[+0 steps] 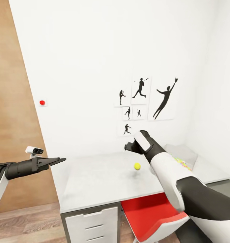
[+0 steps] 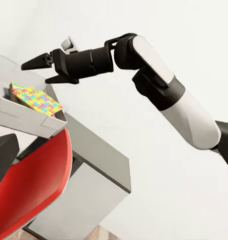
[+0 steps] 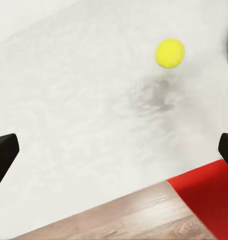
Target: Put all the toys in the child's room - the three board games (two on the bed and one on the table), the two jigsaw puzzles on the table, and the tennis ball on the table - inside the toy box on the table in the child's room.
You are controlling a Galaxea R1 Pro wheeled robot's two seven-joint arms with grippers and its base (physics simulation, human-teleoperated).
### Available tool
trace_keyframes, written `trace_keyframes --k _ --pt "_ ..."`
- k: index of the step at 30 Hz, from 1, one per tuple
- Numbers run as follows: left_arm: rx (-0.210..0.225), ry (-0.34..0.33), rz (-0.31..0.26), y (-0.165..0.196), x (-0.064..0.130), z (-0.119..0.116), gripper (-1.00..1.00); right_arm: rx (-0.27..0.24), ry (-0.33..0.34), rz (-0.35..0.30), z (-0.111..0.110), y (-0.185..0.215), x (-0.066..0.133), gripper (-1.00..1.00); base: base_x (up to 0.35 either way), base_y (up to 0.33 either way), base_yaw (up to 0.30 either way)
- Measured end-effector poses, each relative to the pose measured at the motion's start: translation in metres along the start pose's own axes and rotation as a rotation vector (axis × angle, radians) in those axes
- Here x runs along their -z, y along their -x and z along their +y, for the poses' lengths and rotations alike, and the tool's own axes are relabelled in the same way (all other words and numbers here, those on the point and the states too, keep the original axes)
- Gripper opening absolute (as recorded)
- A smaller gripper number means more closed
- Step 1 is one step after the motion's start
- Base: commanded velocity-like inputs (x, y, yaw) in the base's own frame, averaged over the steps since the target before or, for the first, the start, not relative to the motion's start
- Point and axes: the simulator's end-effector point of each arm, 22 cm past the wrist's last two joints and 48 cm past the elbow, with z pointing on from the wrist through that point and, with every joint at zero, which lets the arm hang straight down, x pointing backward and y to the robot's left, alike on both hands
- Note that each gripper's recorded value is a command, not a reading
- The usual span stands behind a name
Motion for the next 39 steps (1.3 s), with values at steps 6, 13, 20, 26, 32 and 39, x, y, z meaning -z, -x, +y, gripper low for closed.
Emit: trace_keyframes --k 6,13,20,26,32,39 --pt "-0.001 0.001 0.000 0.000 0.000 0.000 1.00 -0.002 -0.004 -0.003 -0.001 0.003 0.000 1.00 0.095 -0.028 0.000" --pt "0.002 0.000 0.000 0.000 0.001 0.000 1.00 0.002 -0.013 -0.004 -0.004 0.004 -0.001 1.00 0.040 -0.029 0.000" --pt "0.000 -0.002 -0.001 0.001 0.001 -0.001 1.00 0.008 -0.020 -0.003 -0.005 0.004 -0.001 1.00 0.002 -0.001 0.000" --pt "0.003 -0.002 -0.001 0.000 0.000 0.000 1.00 0.008 -0.018 0.004 -0.005 0.001 -0.004 1.00 0.021 0.000 0.000" --pt "0.004 -0.003 0.003 -0.001 -0.001 0.002 1.00 0.003 -0.016 0.016 -0.007 -0.002 -0.010 1.00 0.106 0.000 0.000" --pt "-0.011 0.004 0.014 -0.001 -0.002 0.001 1.00 0.002 -0.020 0.019 -0.008 -0.003 -0.012 1.00 0.010 0.000 0.000"
